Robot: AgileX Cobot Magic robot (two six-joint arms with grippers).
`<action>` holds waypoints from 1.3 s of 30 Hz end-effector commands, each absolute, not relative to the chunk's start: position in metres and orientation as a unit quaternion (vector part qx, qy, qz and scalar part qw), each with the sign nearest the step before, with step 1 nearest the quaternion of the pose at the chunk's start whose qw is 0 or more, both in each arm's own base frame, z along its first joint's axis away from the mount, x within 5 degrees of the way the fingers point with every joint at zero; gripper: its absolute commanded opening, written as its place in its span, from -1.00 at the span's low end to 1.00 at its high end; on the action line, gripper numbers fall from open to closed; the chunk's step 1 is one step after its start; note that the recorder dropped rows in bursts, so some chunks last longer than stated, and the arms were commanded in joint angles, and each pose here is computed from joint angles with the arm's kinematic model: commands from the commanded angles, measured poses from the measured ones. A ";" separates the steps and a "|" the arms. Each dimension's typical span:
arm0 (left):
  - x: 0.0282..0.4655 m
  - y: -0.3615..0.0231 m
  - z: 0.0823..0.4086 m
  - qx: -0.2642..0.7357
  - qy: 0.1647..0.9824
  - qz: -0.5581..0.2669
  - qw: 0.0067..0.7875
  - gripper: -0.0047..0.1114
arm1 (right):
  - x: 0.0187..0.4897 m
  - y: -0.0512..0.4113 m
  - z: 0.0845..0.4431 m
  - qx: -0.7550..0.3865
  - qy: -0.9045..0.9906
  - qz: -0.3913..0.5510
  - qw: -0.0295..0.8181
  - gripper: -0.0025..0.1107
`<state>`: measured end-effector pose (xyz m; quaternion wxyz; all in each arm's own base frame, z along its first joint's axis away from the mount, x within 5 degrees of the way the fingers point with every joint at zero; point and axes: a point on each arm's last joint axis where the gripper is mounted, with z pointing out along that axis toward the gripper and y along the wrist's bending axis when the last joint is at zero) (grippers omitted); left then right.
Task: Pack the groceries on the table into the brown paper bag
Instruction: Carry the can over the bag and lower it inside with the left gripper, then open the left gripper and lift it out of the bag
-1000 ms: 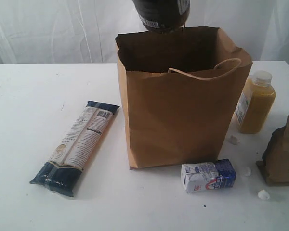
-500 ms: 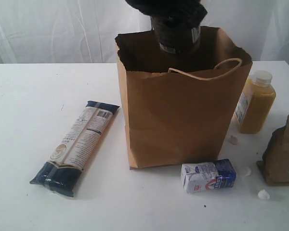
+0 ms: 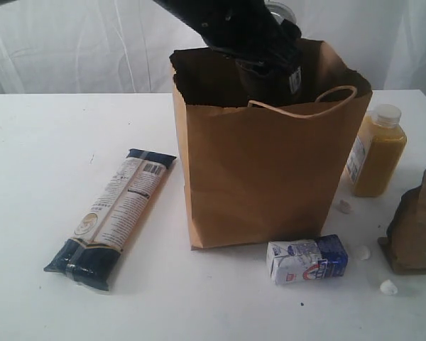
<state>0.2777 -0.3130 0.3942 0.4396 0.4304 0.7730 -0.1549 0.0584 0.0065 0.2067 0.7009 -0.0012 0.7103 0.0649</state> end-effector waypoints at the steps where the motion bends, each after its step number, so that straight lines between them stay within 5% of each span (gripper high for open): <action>1: 0.282 -0.325 0.396 0.429 0.757 -0.182 0.458 -0.91 | 0.058 0.007 0.204 0.000 0.717 0.067 0.694 -0.96; 18: 0.296 -0.348 0.343 0.446 0.802 -0.175 0.358 -0.88 | 0.058 0.007 0.203 -0.001 0.718 0.067 0.693 -0.96; 20: 0.296 -0.347 0.342 0.447 0.803 -0.174 0.353 -0.73 | 0.058 0.007 0.203 -0.001 0.718 0.067 0.693 -0.96; 22: 0.296 -0.347 0.342 0.444 0.806 -0.175 0.351 -0.28 | 0.058 0.007 0.203 -0.001 0.718 0.067 0.693 -0.96; 25: 0.294 -0.346 0.345 0.424 0.816 -0.185 0.346 0.64 | 0.058 0.007 0.203 0.000 0.718 0.068 0.693 -0.96; 27: 0.290 -0.343 0.353 0.423 0.814 -0.187 0.350 0.83 | 0.058 0.007 0.203 0.000 0.718 0.068 0.693 -0.96; 33: 0.275 -0.325 0.391 0.420 0.801 -0.197 0.379 0.81 | 0.058 0.007 0.203 0.000 0.718 0.068 0.693 -0.96; 39: 0.255 -0.313 0.401 0.444 0.807 -0.213 0.327 0.81 | 0.058 0.007 0.203 0.000 0.718 0.068 0.693 -0.96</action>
